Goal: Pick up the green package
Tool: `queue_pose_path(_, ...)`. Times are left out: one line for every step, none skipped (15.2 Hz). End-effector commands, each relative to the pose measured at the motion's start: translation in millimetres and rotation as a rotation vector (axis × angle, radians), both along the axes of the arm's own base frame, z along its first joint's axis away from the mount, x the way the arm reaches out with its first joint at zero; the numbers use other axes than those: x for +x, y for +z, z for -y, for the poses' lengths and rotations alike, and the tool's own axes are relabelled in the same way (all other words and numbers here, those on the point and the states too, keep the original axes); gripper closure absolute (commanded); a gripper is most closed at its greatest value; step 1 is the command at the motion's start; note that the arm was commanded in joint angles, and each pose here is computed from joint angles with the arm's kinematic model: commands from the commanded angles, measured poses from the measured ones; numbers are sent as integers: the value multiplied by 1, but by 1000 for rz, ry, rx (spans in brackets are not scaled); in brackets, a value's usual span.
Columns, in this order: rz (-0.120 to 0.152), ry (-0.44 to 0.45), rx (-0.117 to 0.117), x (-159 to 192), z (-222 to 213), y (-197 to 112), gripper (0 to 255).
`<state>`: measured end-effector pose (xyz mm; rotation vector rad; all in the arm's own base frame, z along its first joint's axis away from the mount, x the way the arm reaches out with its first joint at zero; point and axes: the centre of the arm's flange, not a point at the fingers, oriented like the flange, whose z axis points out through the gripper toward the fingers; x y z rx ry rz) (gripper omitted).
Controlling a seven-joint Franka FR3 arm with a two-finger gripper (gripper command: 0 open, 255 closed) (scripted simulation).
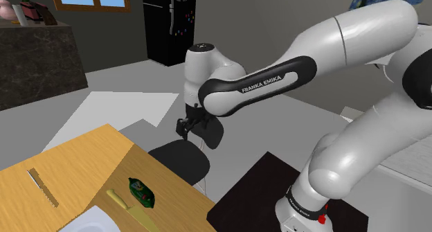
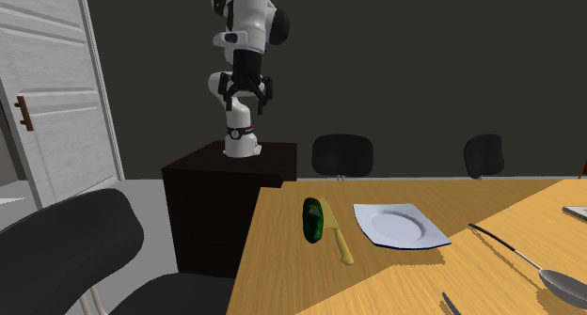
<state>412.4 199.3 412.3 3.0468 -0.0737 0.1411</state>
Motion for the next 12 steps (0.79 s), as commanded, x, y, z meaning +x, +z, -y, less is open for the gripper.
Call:
queue_pose_path(-5,-1,3,8,-17,-20,0)
queue_pose_path(-7,-2,3,12,-26,-29,0)
queue_pose_path(-9,-2,4,15,-35,-38,0)
queue_pose_path(-12,-3,5,19,-43,-48,0)
queue_pose_path(-14,-3,5,23,-52,-57,0)
queue_pose_path(-17,-3,6,27,-60,-66,0)
queue_pose_path(-19,-4,6,31,-69,-76,0)
queue_pose_path(-22,-4,7,35,-77,-85,0)
queue_pose_path(-24,-5,7,38,-86,-94,0)
queue_pose_path(-26,-5,8,42,-95,-104,0)
queue_pose_path(-29,-5,9,46,-103,-113,0)
queue_pose_path(-31,-6,9,50,-112,-122,0)
